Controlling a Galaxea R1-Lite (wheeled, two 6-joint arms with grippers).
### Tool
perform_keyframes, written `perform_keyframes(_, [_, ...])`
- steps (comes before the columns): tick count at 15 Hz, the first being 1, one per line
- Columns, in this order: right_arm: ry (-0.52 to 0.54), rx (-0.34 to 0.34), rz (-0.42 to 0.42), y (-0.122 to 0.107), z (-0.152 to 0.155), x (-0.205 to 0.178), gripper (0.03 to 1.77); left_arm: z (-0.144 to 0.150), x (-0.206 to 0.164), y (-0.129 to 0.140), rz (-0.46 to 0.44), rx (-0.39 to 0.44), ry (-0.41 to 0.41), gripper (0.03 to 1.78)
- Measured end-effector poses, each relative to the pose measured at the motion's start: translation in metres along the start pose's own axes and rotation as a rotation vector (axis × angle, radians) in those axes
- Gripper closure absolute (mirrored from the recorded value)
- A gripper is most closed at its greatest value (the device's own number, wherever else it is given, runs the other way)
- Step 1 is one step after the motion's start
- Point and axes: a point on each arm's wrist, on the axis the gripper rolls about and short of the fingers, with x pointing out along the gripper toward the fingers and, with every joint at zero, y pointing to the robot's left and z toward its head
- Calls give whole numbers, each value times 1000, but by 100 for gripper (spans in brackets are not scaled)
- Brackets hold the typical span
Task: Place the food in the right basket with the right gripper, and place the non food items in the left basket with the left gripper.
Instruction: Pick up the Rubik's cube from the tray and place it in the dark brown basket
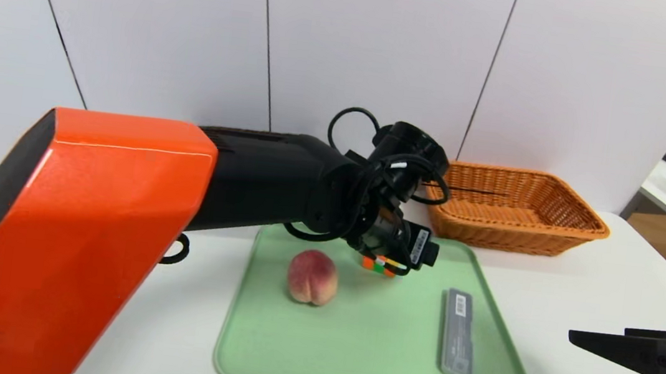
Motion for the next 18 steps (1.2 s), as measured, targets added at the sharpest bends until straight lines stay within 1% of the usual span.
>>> perform_keyframes(3, [6, 7, -5, -1, -2, 1, 9, 2, 2, 4, 11, 13, -5, 12])
perform_keyframes(8, [15, 12, -7, -2, -4, 2, 9, 2, 8, 14, 85, 22, -14, 12])
perform_keyframes(10, [13, 11, -7, -2, -4, 2, 9, 0, 13, 16, 90, 33, -9, 12])
perform_keyframes(18, [12, 11, -6, -2, -4, 2, 9, -10, 37, 18, 94, 33, 4, 12])
